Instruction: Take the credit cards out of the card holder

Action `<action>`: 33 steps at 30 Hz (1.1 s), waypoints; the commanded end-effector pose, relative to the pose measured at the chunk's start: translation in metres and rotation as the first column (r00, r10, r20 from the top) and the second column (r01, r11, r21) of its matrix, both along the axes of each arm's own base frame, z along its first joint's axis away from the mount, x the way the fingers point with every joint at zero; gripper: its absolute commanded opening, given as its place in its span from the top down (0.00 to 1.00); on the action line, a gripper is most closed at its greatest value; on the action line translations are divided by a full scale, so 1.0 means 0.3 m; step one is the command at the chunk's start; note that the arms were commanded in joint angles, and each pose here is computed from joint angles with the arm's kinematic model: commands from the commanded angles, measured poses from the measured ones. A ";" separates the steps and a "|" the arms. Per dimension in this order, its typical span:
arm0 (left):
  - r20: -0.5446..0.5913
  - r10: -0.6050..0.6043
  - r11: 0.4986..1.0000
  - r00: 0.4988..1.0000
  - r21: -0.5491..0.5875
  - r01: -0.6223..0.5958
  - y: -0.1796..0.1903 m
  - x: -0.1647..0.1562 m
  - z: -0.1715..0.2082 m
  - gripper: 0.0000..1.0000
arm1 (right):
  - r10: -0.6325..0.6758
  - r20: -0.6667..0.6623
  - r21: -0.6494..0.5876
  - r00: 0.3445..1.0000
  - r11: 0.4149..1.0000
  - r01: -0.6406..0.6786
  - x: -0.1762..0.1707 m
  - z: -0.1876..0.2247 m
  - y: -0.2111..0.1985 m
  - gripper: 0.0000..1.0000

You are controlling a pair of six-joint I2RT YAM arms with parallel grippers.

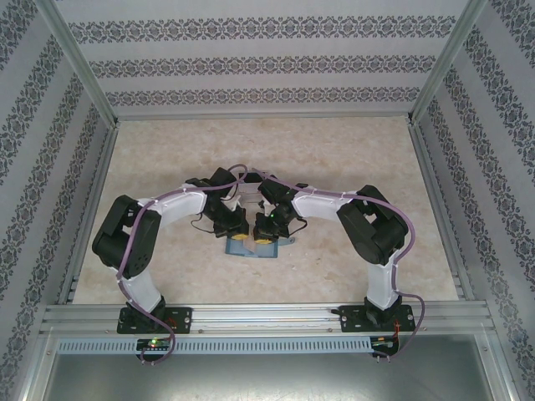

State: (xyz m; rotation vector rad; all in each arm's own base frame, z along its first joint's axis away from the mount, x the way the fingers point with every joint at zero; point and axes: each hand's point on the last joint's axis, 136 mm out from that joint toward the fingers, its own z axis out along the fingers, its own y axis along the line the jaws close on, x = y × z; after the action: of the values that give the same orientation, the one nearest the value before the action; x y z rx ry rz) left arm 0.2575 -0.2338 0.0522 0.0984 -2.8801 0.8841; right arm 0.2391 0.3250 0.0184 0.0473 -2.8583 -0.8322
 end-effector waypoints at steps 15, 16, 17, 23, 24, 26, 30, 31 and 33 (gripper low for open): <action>0.204 -0.253 0.958 0.946 0.186 0.216 0.105 0.070 0.171 0.98 | -0.085 0.102 0.015 0.991 0.996 0.084 0.060 0.155 -0.139 0.84; 0.224 -0.279 0.949 0.934 0.217 0.231 0.114 0.086 0.174 0.98 | -0.091 0.106 0.012 0.990 0.996 0.090 0.065 0.158 -0.154 0.84; 0.246 -0.306 0.940 0.920 0.229 0.251 0.116 0.099 0.180 0.99 | -0.097 0.111 0.012 0.989 0.995 0.097 0.072 0.163 -0.167 0.84; 0.371 -0.521 0.845 0.768 0.347 0.406 0.123 0.182 0.225 1.00 | -0.143 0.130 -0.003 0.981 0.989 0.145 0.105 0.172 -0.262 0.84; 0.381 -0.553 0.828 0.741 0.350 0.438 0.114 0.194 0.234 1.00 | -0.149 0.134 0.000 0.980 0.989 0.151 0.110 0.178 -0.273 0.84; 0.399 -0.618 0.786 0.678 0.355 0.507 0.092 0.213 0.250 1.00 | -0.157 0.138 0.000 0.978 0.987 0.158 0.117 0.188 -0.294 0.84; 0.407 -0.740 0.672 0.535 0.441 0.595 0.088 0.283 0.272 1.00 | -0.164 0.151 -0.003 0.975 0.986 0.166 0.129 0.212 -0.330 0.84; 0.406 -0.770 0.638 0.493 0.467 0.612 0.089 0.302 0.282 1.00 | -0.165 0.154 -0.002 0.974 0.986 0.168 0.129 0.219 -0.337 0.84; 0.402 -0.816 0.576 0.415 0.506 0.642 0.083 0.339 0.301 1.00 | -0.170 0.161 -0.005 0.972 0.985 0.174 0.130 0.228 -0.353 0.84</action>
State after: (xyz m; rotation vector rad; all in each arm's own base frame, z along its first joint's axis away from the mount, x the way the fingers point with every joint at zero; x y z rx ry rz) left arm 0.3558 -0.2197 0.1388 -1.3231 -3.1122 0.4577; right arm 0.2829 0.2293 0.0793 -0.1714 -3.0313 -0.8981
